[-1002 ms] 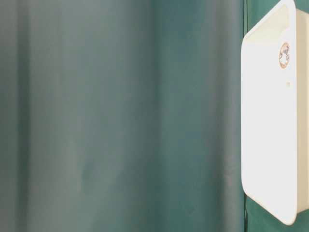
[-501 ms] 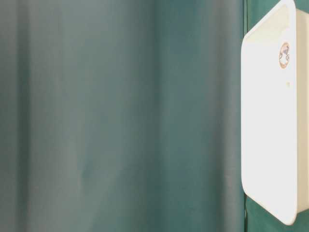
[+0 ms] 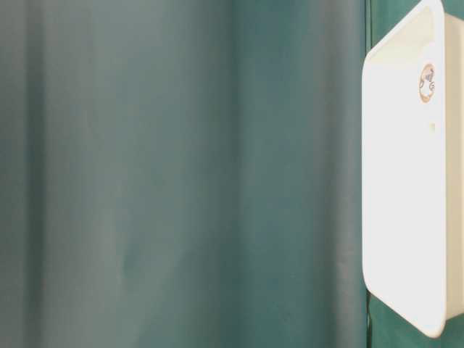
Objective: Put the tape into the white case with the left arm.
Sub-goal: 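Move the left gripper down onto the red tape roll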
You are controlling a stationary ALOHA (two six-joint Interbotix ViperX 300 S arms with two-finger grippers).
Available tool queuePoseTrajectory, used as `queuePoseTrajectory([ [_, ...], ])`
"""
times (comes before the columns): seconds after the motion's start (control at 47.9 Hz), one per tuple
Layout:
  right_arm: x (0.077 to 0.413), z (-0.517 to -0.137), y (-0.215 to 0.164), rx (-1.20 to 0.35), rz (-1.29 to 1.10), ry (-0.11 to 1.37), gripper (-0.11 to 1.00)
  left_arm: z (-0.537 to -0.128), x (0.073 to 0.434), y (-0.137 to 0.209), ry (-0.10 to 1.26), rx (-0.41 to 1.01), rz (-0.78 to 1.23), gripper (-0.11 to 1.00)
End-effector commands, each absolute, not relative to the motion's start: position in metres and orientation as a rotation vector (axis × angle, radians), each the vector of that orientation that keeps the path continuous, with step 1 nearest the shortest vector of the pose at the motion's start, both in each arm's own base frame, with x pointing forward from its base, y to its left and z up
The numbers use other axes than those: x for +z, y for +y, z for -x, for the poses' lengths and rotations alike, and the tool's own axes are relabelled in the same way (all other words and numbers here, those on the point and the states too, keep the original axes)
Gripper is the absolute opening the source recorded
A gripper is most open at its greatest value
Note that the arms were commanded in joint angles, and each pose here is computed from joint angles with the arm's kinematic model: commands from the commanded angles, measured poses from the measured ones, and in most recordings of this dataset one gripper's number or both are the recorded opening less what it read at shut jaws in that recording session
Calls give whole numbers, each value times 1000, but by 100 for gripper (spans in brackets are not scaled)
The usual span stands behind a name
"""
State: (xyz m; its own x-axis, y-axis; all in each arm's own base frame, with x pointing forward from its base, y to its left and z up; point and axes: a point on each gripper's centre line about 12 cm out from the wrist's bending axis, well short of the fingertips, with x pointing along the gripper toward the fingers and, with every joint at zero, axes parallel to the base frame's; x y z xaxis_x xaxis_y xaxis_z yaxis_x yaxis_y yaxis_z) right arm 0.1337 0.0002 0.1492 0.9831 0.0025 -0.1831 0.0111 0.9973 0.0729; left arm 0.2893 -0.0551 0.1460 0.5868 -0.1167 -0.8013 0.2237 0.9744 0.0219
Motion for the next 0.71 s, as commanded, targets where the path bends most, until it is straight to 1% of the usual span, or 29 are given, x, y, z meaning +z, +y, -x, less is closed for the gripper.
queuePoseTrajectory([
  [0.0,152,-135,0,-5,-74,176,-9,-298,150,-59,903,-206,-125,95],
  [0.689,151,-135,0,-5,-74,181,-9,-316,118,-65,943,-210,-133,95],
])
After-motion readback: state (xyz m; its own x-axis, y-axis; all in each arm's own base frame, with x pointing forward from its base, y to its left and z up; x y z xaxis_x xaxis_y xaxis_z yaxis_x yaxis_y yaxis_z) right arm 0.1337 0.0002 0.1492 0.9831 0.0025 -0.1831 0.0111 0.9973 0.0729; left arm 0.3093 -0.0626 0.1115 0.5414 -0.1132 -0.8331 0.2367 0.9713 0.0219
